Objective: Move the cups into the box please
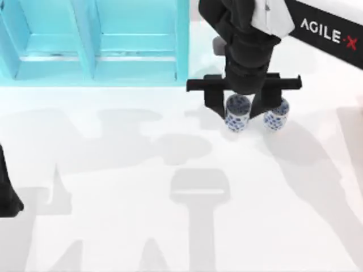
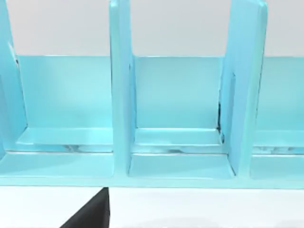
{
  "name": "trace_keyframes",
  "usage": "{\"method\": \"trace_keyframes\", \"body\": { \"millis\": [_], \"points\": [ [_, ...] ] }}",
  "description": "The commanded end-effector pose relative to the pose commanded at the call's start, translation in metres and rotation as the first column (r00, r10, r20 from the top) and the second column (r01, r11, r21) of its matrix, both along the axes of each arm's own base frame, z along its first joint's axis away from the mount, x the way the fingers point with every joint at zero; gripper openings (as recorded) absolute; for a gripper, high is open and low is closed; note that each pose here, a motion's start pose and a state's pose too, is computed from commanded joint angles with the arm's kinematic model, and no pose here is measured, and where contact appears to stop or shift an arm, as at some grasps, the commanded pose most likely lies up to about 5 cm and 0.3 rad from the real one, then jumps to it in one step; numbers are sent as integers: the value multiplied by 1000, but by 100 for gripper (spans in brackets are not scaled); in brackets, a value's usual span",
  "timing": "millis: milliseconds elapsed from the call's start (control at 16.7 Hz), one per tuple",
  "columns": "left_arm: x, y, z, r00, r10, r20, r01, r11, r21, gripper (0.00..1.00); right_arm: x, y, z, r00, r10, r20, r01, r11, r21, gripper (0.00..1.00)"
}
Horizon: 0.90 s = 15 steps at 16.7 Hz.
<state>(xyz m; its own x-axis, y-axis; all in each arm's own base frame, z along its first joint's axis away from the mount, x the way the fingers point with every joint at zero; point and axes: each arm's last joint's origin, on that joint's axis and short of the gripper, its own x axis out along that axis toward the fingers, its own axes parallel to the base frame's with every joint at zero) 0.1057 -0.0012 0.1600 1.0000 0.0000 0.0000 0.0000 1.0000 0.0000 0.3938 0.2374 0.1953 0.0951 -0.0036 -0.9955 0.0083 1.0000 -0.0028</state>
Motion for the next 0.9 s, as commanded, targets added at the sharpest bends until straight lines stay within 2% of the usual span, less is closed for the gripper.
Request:
{"method": "trace_keyframes", "body": {
  "millis": [240,660,900],
  "points": [
    [0,0,0,1000,0,0,0,1000,0,100,-5,-41,40,1000,0,3,0,1000,2,0],
    [0,0,0,1000,0,0,0,1000,0,100,-5,-48,45,1000,2,7,-2,1000,3,0],
    [0,0,0,1000,0,0,0,1000,0,100,-1,-109,58,1000,-2,2,2,1000,6,0]
  ]
}}
